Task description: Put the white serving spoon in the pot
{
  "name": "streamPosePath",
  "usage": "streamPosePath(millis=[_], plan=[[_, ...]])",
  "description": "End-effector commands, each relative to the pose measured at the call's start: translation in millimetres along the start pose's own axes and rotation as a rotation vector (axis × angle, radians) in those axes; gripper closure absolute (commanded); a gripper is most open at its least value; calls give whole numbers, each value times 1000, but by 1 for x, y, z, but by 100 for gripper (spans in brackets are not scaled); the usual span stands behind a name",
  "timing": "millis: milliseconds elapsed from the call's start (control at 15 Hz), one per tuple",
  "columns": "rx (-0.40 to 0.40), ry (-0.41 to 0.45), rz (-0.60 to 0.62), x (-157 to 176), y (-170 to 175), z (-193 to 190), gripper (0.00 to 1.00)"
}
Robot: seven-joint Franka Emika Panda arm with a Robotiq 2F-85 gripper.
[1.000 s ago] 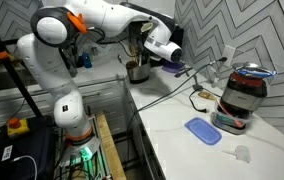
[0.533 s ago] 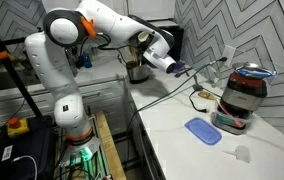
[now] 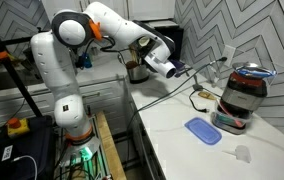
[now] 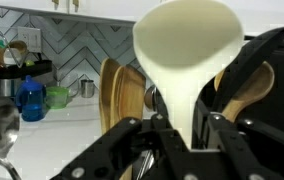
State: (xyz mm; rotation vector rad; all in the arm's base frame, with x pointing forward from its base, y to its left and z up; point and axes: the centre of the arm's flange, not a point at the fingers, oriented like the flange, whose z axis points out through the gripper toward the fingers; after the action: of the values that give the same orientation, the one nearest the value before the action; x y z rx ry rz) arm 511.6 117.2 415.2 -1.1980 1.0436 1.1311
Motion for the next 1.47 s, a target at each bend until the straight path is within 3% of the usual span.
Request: streamPosePath(millis=[0, 533, 1067, 1133, 1267, 1400], plan=[[-21, -2, 35, 31, -4, 7, 93], [26, 73, 45, 43, -11, 0, 93], [1, 105, 124, 56, -19, 10, 90], [-8, 109, 132, 57, -18, 11, 46], [-16, 121, 133, 56, -15, 10, 43], [-18, 137, 114, 49, -11, 7, 28]])
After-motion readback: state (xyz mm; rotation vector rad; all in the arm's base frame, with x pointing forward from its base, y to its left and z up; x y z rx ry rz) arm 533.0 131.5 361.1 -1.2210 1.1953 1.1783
